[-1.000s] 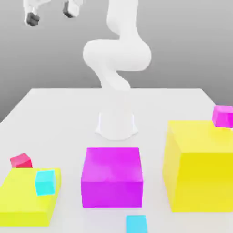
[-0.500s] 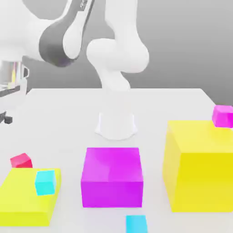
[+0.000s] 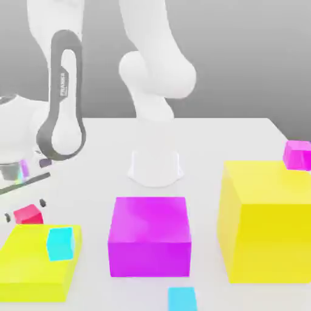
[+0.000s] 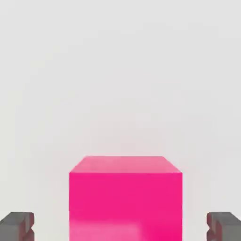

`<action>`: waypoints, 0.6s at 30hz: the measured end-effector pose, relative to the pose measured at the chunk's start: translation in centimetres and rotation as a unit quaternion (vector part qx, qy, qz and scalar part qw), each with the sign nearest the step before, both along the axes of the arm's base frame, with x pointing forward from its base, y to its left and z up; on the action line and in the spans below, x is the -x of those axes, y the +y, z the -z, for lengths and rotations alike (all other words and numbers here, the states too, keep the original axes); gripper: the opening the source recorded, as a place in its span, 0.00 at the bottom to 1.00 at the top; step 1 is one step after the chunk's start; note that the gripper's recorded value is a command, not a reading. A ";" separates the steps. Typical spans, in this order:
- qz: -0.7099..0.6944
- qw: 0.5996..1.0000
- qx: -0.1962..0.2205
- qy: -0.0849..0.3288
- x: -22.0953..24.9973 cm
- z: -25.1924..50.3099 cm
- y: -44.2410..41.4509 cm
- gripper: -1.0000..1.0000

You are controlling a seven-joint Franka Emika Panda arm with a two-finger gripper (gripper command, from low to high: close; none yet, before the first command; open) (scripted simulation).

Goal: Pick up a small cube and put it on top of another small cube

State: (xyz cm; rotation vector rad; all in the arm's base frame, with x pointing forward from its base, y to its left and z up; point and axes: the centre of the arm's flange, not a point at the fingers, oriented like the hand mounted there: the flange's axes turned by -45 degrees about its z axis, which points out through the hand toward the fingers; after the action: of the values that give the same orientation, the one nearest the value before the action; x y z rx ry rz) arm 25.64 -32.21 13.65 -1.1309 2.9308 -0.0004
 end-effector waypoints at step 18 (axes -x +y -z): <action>-0.056 0.998 -0.002 -0.006 -9.2 -11.6 6.5 0.00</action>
State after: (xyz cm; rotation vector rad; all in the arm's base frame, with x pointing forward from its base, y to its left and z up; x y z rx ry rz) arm 34.82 -25.66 25.28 -1.2877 2.8508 -0.0012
